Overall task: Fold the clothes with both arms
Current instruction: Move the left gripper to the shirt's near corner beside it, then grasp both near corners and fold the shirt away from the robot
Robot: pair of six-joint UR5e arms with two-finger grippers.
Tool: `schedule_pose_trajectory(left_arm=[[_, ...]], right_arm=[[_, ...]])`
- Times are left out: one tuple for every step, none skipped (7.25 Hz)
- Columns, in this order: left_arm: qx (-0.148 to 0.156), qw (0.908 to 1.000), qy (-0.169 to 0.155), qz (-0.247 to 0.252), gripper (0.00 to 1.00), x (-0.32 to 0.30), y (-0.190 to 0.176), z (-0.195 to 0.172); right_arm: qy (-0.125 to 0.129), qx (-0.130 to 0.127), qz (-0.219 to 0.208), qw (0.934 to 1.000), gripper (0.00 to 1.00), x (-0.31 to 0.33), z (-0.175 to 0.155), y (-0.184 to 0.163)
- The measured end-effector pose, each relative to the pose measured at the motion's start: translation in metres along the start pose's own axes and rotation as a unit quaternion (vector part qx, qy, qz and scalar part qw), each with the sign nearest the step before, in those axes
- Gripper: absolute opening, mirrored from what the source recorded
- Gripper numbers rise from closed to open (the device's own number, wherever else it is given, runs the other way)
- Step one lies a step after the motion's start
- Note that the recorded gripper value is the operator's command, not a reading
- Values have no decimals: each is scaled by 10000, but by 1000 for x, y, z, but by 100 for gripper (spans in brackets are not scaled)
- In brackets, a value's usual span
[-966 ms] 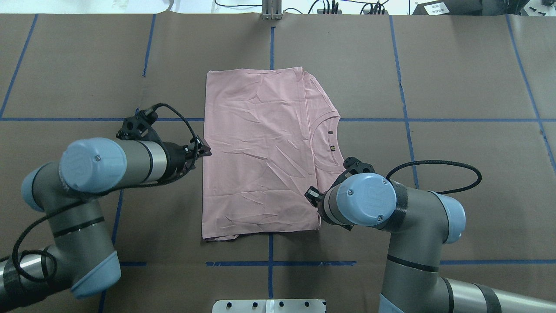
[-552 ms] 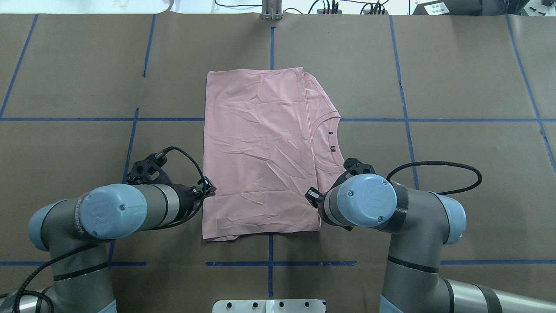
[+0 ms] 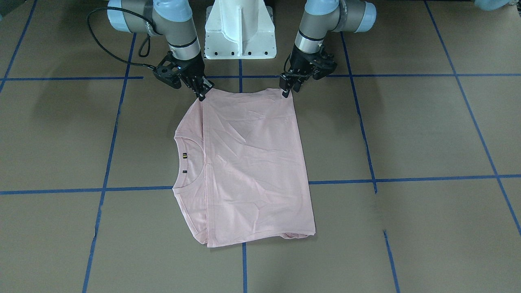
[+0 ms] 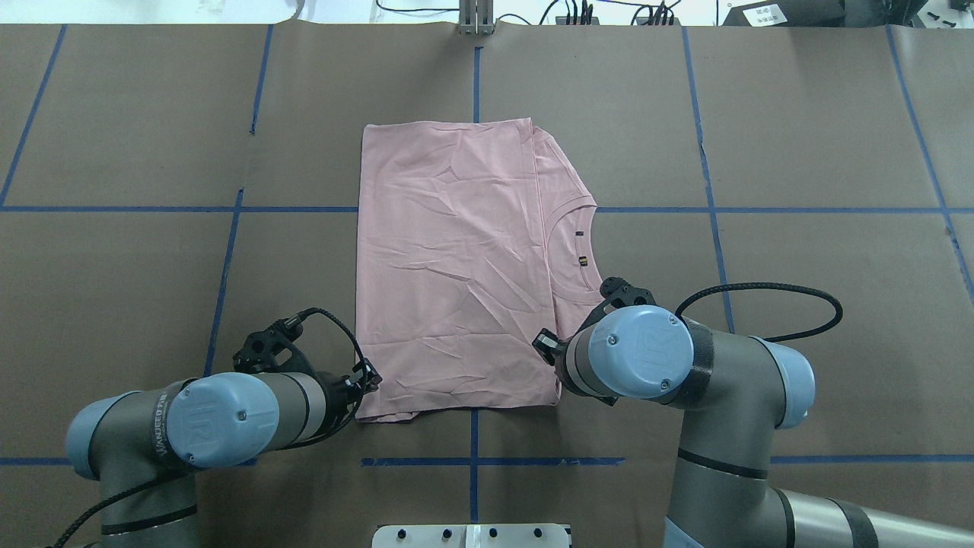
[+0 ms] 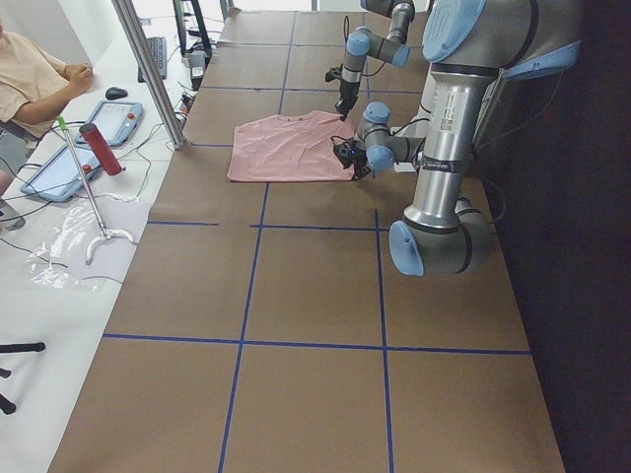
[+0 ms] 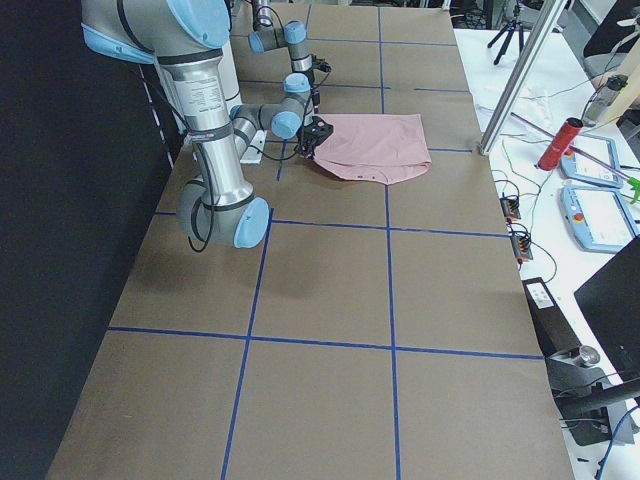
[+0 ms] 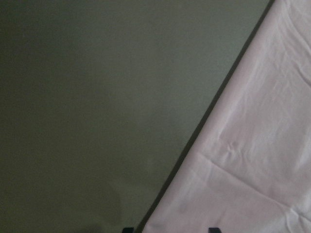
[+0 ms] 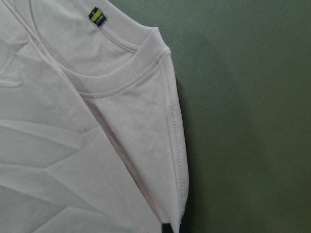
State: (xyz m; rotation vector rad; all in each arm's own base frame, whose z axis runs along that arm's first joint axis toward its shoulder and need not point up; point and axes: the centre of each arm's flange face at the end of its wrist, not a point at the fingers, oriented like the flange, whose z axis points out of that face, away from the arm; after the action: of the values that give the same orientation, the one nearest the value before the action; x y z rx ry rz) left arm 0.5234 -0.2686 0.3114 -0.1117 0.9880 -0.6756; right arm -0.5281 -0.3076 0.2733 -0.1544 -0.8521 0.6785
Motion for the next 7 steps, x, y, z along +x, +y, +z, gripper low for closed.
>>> schedule_pose_trajectory(left_arm=[[-18,10000,-22,14,54,-2,3,1],[-32,10000,-40,26,49,-3,5,3],[-46,10000,-64,42,46,-5,8,5],[-56,9999,-85,55,18,-6,10,6],[-66,9999,-96,65,0,-7,12,7],[-74,9999,-98,70,0,-7,13,7],[-82,9999,-90,72,0,-6,14,7]], right_arm=[[1,-3,-5,10000,0,0,0,1],[6,-5,-8,10000,0,0,1,1],[9,-8,-12,10000,0,0,1,1],[11,-10,-15,10000,0,0,1,1],[13,-8,-15,10000,0,1,1,1],[17,-3,-15,10000,0,1,1,1],[19,2,-15,10000,0,1,2,0]])
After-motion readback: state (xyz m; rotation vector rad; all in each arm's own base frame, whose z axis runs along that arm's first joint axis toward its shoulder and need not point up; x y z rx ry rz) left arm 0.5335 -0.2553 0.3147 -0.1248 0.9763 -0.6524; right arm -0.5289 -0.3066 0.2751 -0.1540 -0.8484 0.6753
